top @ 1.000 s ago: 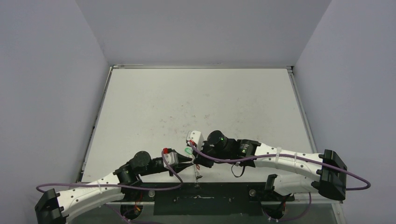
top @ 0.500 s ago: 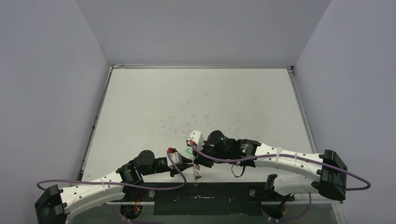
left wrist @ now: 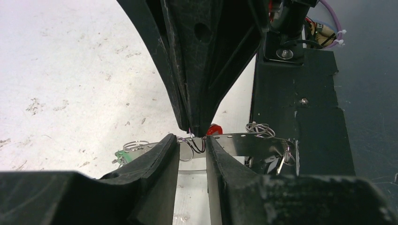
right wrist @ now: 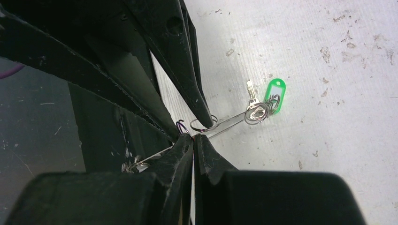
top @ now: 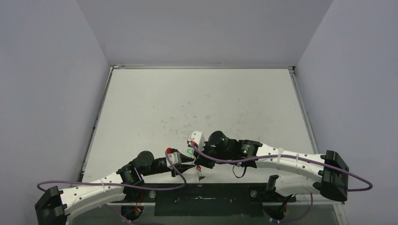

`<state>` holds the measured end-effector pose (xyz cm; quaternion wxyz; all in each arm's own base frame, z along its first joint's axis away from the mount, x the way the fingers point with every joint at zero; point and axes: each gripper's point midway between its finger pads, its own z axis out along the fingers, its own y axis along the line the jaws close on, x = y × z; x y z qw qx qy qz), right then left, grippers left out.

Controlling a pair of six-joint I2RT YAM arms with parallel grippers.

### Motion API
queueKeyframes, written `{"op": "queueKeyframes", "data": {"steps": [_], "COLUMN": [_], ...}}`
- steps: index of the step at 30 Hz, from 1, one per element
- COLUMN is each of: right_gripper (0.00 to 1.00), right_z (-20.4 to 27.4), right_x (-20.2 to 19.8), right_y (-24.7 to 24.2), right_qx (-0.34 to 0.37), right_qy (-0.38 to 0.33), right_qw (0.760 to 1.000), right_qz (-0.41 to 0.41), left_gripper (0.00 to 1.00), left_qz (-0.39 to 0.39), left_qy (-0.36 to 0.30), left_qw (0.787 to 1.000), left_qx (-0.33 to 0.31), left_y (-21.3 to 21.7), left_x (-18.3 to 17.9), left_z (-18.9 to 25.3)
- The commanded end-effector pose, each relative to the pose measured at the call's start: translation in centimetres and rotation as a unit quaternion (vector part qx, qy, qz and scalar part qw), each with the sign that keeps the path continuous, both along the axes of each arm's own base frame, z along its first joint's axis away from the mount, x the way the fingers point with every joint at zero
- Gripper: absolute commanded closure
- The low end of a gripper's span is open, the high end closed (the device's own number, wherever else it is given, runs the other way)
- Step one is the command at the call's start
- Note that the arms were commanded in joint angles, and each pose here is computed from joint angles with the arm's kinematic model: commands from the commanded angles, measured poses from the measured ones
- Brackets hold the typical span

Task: Put the keys on the keyring
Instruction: Adjust the key on the keyring.

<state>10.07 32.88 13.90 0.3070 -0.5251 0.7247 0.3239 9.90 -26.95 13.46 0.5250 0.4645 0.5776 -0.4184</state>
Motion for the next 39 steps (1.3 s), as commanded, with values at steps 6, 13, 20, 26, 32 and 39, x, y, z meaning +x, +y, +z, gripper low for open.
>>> {"op": "queueKeyframes", "data": {"steps": [6,13,20,26,32,39], "right_gripper": [1.00,1.00,1.00,1.00,0.80,0.41], "right_z": [2.8,2.9,3.8,5.2,5.6,6.0], "right_x": [0.4,0.6,0.6,-0.2,-0.8,-0.4], "right_y": [1.3,1.1,0.7,0.7,1.0,0.5], "right_qx": [0.044,0.045,0.065,0.107,0.127,0.155], "right_qy": [-0.013,-0.015,-0.021,-0.016,-0.011,-0.010], "right_qw": [0.999,0.999,0.998,0.994,0.991,0.987], "right_qz": [0.002,-0.005,-0.007,0.018,0.039,0.039], "left_gripper": [0.89,1.00,1.00,1.00,1.00,1.00], "left_qz": [-0.009,-0.017,0.000,0.011,0.017,0.022], "left_qy": [-0.021,-0.018,-0.015,-0.020,-0.018,-0.016], "left_qw": [0.999,0.999,1.000,1.000,0.999,0.999], "left_qx": [-0.044,-0.028,-0.016,-0.018,-0.027,-0.035], "left_y": [-0.8,-0.9,-0.2,0.3,0.3,0.3], "left_x": [0.0,-0.1,0.2,0.3,0.4,0.6], "left_z": [3.3,2.7,2.2,2.3,2.3,2.2]}}
